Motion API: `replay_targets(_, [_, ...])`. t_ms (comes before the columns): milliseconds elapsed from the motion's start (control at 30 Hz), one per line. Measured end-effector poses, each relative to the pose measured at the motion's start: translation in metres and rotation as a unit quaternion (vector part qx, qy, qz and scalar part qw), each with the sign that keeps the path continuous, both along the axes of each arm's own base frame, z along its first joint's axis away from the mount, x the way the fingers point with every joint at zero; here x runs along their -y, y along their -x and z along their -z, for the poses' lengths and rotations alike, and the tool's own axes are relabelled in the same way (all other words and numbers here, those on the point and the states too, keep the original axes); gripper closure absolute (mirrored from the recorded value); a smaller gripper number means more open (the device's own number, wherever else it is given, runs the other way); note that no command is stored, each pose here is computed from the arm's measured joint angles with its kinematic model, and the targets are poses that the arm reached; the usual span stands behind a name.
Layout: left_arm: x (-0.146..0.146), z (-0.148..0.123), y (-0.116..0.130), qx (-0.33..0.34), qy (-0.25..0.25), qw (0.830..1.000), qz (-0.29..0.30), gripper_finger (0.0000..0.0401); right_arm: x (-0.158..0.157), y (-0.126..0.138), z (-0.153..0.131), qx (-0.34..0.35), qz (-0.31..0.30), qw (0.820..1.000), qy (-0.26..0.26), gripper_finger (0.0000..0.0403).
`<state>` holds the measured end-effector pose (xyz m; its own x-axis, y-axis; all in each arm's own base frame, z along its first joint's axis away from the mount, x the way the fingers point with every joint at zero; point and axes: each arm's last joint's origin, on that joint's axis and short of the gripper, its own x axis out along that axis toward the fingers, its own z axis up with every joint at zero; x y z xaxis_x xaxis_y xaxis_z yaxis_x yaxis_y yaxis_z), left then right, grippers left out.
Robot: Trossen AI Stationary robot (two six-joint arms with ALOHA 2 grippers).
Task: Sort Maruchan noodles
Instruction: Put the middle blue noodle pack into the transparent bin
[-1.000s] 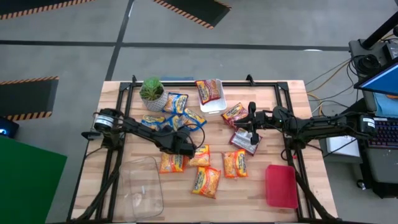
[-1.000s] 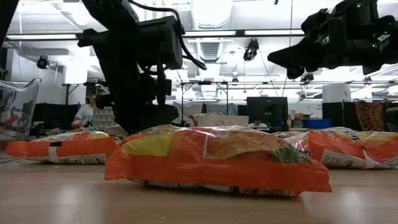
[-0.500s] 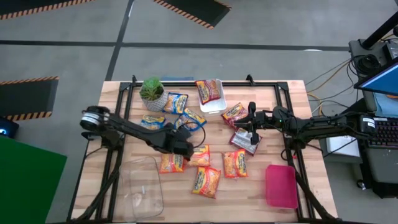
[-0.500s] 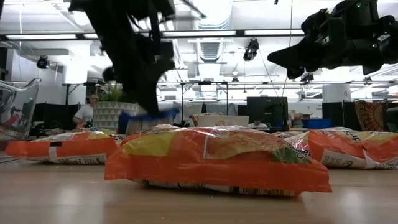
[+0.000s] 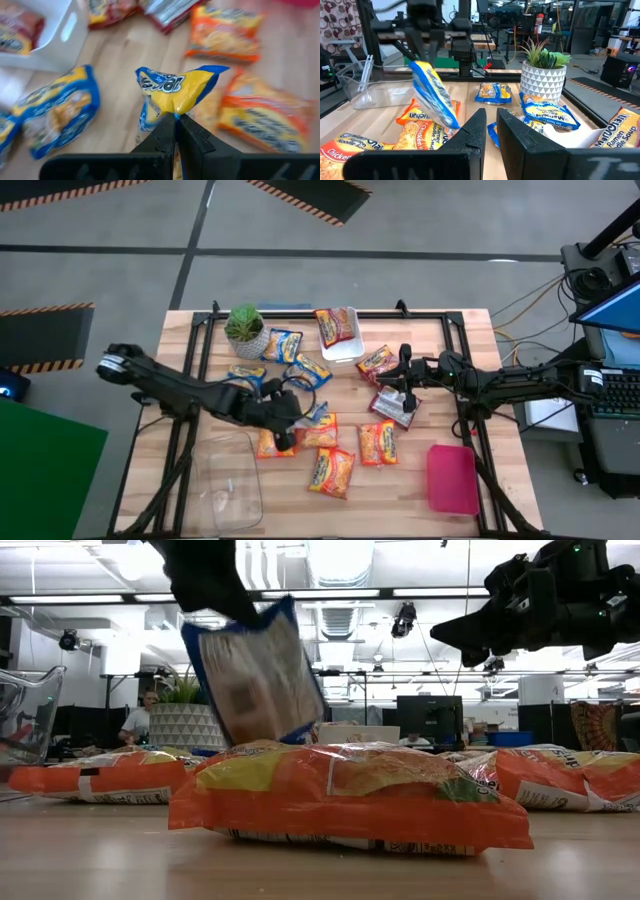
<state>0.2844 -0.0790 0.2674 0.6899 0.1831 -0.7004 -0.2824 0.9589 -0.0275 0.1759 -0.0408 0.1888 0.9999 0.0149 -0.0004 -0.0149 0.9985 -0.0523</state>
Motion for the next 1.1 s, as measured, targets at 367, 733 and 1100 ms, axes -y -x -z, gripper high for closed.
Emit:
replay_targets(367, [0.019, -0.056, 0.018, 0.081, 0.076, 0.991, 0.079, 0.0401, 0.0, 0.0, 0.0, 0.0, 0.0, 1.0, 0.0, 0.0369])
replay_targets(733, [0.043, -0.136, 0.066, -0.088, 0.119, 0.985, 0.084, 0.0401, 0.0, 0.0, 0.002, -0.009, 0.0, 1.0, -0.003, 0.0369])
replay_targets(1100, [0.071, -0.145, 0.101, -0.175, 0.186, 0.967, 0.002, 0.0401, 0.0, 0.0, 0.003, -0.013, 0.0, 1.0, -0.01, 0.0369])
